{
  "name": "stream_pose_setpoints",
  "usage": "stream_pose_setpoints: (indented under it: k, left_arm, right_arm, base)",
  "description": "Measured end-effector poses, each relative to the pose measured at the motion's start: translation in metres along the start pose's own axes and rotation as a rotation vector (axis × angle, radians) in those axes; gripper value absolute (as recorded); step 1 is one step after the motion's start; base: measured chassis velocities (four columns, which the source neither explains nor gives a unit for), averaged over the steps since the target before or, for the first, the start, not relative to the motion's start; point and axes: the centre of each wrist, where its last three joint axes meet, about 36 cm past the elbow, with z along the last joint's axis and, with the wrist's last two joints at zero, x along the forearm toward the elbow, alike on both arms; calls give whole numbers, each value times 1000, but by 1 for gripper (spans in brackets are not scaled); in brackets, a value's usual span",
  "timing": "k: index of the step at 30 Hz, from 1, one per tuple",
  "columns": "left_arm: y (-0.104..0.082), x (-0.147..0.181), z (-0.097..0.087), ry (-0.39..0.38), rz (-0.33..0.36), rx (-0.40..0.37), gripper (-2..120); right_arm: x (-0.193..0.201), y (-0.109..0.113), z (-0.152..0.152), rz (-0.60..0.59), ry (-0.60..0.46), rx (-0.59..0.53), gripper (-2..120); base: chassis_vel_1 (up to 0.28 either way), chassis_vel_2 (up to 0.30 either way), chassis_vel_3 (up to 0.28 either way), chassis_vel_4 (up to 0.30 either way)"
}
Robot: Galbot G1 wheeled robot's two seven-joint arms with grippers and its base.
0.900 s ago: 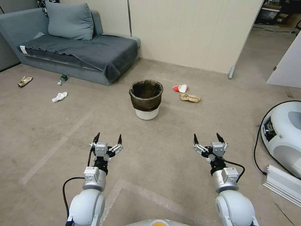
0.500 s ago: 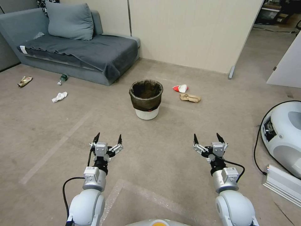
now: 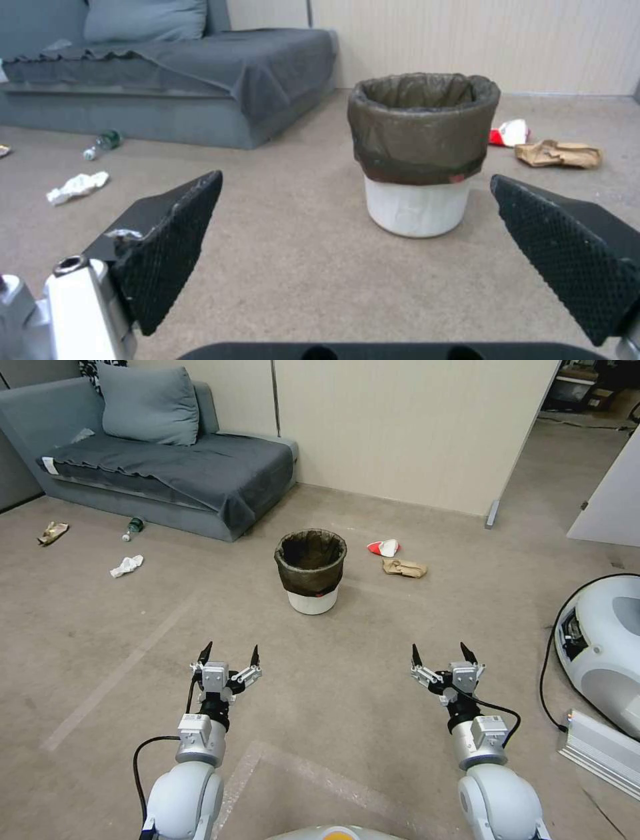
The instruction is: Pick up the trash bin, then pick up the garbage from the floor and place it into the trash bin.
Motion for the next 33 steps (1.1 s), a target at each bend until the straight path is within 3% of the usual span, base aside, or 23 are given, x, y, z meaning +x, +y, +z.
stream_pose_setpoints:
  k: [16,21,25,27,29,31,33]
  left_arm:
    - [0,3,-2,0,-4,-2,100]
    - [1,21,-6,27,-29,-16,100]
    - [2,44,-14,55,-56,-30,100]
    - [4,68,-28,78,-102,-59,100]
    - [5,71,-31,84,-111,-65,100]
    - [9,94,-49,108,-170,-105,100]
    - [9,96,-50,112,-174,-111,100]
  right_arm:
    - [3,-1,0,7,0,-1,100]
    - [24,-4,-6,54,-3,-11,100]
    - [50,-10,-17,120,-17,-20,100]
    - [79,-21,-36,237,-53,-20,100]
    - [82,-22,-38,252,-57,-19,100]
    - [89,-25,-45,285,-64,-14,100]
    - [89,-25,-45,285,-65,-14,100]
  base:
    - [0,0,0,0]
    - [0,0,0,0]
    - [0,0,0,0]
    - [0,0,0,0]
    - [0,0,0,0]
    - [0,0,0,0]
    - [0,0,0,0]
